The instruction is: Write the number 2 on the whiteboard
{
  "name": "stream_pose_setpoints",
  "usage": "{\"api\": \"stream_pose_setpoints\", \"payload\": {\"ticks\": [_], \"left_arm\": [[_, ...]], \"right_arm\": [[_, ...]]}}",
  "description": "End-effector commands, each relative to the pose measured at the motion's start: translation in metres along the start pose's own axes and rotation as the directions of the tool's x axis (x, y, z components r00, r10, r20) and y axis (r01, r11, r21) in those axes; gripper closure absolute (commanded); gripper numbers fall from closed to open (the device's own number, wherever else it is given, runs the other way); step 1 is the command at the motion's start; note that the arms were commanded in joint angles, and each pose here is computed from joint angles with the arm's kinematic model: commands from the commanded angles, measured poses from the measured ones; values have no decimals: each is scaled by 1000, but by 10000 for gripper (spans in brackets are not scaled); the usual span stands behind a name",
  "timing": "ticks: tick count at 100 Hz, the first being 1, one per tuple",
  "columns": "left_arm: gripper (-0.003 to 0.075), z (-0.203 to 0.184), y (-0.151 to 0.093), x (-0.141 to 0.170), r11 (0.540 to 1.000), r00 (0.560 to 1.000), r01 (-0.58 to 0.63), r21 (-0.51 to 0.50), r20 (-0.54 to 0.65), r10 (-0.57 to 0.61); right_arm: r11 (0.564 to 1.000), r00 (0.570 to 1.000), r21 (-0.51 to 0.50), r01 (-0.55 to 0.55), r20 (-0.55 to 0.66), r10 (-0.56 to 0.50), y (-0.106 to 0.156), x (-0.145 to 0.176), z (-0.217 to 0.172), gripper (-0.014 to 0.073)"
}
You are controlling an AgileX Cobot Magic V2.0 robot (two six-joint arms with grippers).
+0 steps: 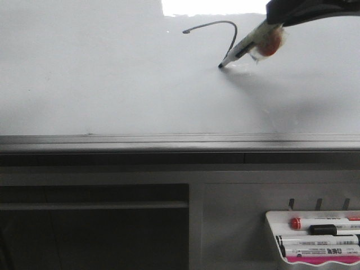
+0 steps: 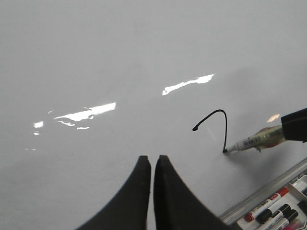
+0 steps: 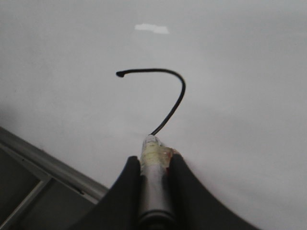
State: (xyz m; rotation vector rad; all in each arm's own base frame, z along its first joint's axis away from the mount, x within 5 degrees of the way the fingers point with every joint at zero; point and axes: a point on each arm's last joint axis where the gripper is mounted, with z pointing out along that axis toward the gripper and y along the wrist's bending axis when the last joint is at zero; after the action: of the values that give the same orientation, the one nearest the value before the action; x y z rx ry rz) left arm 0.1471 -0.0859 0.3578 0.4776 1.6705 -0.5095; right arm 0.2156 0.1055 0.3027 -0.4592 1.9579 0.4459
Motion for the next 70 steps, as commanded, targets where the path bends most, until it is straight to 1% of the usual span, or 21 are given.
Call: {"api": "stream_pose_setpoints", "payload": {"ticks": [1, 18, 32, 52, 70], "left_arm": [[740, -4, 2, -13, 999, 997, 24, -31, 67, -22], [740, -4, 2, -13, 999, 997, 24, -31, 67, -22], [740, -5, 2, -13, 999, 997, 26, -31, 69, -24], [740, -6, 2, -14, 999, 997, 28, -30, 73, -26], [740, -6, 2, -14, 999, 997, 28, -30, 73, -26]], "right_arm": [[1000, 1000, 11, 21, 19, -21, 2, -5, 5, 648], [999, 999, -16, 49, 12, -49, 17, -1, 16, 648], [999, 998, -5, 52, 26, -51, 17, -3, 15, 648], [1000, 999, 23, 11, 30, -12, 6, -2, 7, 647], [995, 998, 96, -21, 62, 15, -12, 4, -15, 646]]}}
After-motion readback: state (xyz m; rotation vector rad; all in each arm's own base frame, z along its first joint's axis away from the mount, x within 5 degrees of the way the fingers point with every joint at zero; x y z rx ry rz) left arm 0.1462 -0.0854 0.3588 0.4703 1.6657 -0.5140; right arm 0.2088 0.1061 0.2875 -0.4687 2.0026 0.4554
